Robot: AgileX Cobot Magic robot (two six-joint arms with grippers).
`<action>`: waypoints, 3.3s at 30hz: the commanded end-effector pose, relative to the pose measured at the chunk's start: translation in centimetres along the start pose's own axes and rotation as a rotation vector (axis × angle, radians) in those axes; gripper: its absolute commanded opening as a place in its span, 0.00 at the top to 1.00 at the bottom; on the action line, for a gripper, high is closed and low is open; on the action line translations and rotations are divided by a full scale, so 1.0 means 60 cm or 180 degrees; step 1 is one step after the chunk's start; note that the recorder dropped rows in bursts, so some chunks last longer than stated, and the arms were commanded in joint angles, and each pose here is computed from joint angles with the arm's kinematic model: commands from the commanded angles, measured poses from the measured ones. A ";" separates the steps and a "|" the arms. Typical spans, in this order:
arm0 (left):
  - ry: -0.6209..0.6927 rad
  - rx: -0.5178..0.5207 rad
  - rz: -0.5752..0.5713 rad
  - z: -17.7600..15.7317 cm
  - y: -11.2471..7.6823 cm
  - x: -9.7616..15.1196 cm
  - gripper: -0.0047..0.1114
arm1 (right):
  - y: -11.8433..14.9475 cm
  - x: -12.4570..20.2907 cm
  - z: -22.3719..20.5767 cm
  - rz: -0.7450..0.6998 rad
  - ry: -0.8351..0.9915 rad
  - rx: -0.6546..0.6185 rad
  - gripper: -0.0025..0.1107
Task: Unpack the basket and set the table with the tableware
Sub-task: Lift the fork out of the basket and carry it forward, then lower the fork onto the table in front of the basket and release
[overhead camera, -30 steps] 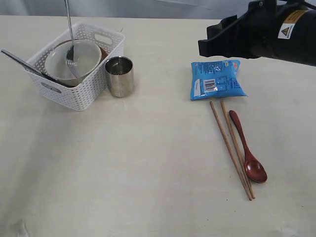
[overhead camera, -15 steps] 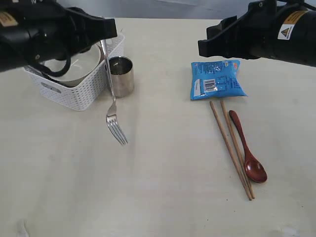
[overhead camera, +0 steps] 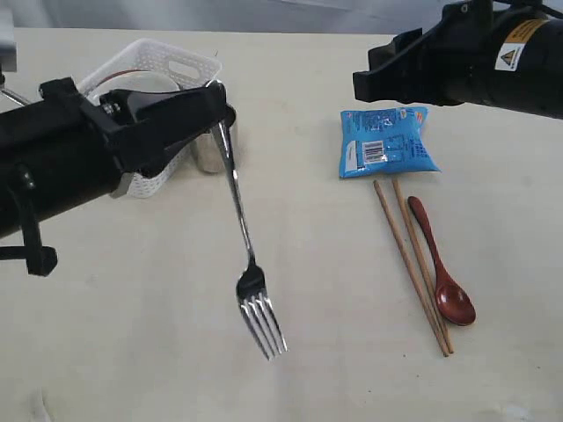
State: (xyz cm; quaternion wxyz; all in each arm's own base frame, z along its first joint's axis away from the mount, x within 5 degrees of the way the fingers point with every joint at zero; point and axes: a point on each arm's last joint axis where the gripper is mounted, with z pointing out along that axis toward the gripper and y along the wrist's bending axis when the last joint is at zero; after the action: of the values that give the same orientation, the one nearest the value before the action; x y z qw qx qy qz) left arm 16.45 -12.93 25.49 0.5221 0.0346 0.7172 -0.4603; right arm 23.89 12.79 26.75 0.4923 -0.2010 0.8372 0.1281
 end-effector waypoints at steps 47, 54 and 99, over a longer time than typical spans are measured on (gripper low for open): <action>0.1394 -0.0345 -0.1154 0.044 0.287 0.052 0.96 | 0.001 -0.001 -0.001 0.0166 -0.0015 -0.0005 0.66; 0.1482 -0.0434 -0.1102 0.042 0.291 0.057 0.96 | 0.001 -0.001 -0.001 0.0166 -0.0015 -0.0005 0.66; 0.1397 -0.1358 -0.0771 0.055 0.322 0.062 0.96 | 0.001 -0.001 -0.001 0.0175 -0.0015 -0.0005 0.66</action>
State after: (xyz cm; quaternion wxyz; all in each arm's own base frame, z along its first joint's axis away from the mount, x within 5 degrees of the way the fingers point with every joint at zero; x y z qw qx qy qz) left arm 27.31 -5.70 10.45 0.2889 -0.0662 0.8903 -0.3457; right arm 23.89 12.79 26.75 0.4881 -0.1755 0.8429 0.1430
